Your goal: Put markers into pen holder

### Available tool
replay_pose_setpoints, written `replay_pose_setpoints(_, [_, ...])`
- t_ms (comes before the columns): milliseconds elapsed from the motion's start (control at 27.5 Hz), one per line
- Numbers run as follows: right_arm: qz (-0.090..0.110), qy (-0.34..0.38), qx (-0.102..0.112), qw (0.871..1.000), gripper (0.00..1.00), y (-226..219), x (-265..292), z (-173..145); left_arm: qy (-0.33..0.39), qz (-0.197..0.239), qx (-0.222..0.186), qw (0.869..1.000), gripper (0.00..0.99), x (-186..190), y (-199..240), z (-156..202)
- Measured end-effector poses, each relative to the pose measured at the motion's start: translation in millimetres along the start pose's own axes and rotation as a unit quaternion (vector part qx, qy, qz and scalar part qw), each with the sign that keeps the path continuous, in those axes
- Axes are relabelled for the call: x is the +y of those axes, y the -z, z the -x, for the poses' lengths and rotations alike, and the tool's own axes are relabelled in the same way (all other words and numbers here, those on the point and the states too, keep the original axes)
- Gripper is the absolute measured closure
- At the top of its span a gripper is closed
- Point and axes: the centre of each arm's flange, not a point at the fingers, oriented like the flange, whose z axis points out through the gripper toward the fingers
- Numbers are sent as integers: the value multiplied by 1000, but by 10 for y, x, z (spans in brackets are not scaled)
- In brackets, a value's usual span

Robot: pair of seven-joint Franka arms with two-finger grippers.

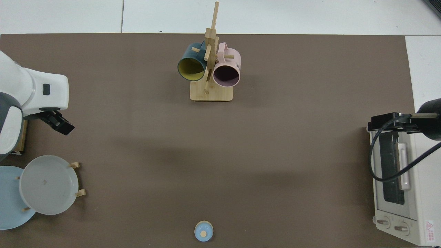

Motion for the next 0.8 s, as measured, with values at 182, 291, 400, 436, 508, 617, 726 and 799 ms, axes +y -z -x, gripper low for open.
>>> replay_pose_setpoints(182, [0,0,0,1000,0,0,0,0,121,29,23,992,0,89,84,-37])
replay_pose_setpoints(291, [0,0,0,1000,0,0,0,0,186,33,32,982,0,144,178,-53])
replay_pose_setpoints(400, [0,0,0,1000,0,0,0,0,219,31,43,974,0,191,299,-69])
replay_pose_setpoints(436, [0,0,0,1000,0,0,0,0,226,30,48,973,0,204,351,-68])
replay_pose_setpoints(508, [0,0,0,1000,0,0,0,0,236,32,59,969,0,230,463,-51])
replay_pose_setpoints(617, [0,0,0,1000,0,0,0,0,251,49,80,963,0,263,632,17])
replay_pose_setpoints(726, [0,0,0,1000,0,0,0,0,265,67,96,957,0,263,767,135])
replay_pose_setpoints(799, [0,0,0,1000,0,0,0,0,275,74,98,954,0,225,781,222])
